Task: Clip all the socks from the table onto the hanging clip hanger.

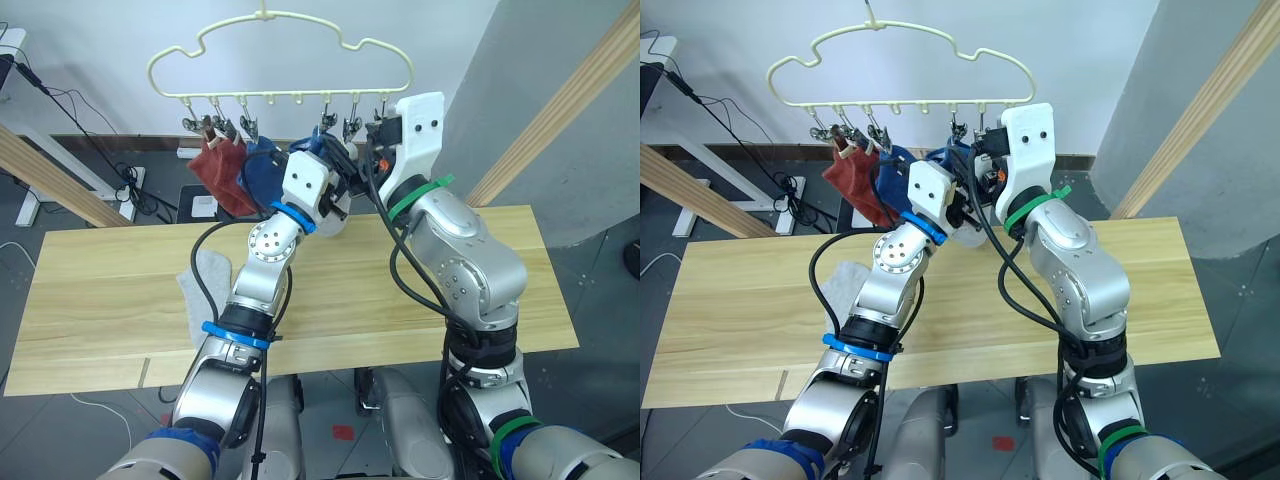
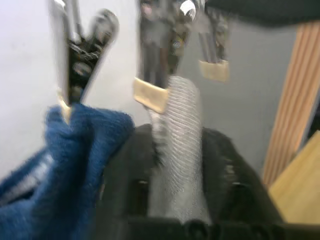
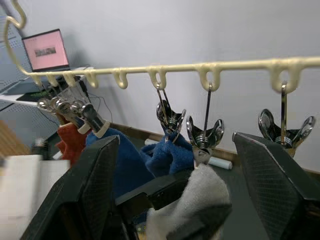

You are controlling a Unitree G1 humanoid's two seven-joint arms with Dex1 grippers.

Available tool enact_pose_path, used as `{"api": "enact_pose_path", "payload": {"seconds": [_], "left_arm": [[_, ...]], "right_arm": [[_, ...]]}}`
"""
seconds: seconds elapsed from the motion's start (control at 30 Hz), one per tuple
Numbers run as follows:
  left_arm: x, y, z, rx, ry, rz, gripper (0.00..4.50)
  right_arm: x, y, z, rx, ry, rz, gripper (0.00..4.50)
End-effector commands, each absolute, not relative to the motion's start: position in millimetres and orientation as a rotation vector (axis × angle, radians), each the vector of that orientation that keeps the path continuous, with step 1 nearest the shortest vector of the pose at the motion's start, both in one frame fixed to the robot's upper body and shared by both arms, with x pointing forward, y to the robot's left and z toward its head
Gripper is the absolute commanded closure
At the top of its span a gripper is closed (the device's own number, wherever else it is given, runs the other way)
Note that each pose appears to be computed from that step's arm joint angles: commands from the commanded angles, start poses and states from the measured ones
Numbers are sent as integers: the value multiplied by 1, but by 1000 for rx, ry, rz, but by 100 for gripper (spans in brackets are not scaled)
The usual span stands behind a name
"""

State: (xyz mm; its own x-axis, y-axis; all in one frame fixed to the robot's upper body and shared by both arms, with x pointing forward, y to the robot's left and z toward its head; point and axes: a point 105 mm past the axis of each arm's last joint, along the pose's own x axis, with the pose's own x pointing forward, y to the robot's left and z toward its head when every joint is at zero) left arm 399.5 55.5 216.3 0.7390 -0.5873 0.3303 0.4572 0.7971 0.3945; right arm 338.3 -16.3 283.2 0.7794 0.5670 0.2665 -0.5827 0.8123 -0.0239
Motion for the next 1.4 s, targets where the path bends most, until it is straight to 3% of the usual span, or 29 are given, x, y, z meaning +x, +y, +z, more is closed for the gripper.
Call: {"api": "enact_pose_path", "payload": {"seconds": [0.03,0.07,0.3,0.43,0.57,0.83,1.0,1.4], "left_arm": [[387,54,216,287,-443,-667,169],[383,55,214,286,-425,-702,144],[353,75,213,222,-332,-910,144],[322,95,239,108,-373,-1050,144],[309,116,261,146,-424,-1055,144],[309,121,294,126,-418,-1050,144],[312,121,288,154,-403,-1043,141],[317,119,288,183,-413,-1043,141]], "right_arm": [[317,-16,294,43,-334,705,71],[314,-18,293,38,-336,716,71],[301,-41,291,-20,-355,711,71],[307,-59,291,-89,-372,605,71],[317,-69,285,-149,-362,519,71],[347,-76,276,-143,-326,389,71],[355,-72,276,-135,-323,369,193],[368,-64,284,-86,-335,319,193]]}}
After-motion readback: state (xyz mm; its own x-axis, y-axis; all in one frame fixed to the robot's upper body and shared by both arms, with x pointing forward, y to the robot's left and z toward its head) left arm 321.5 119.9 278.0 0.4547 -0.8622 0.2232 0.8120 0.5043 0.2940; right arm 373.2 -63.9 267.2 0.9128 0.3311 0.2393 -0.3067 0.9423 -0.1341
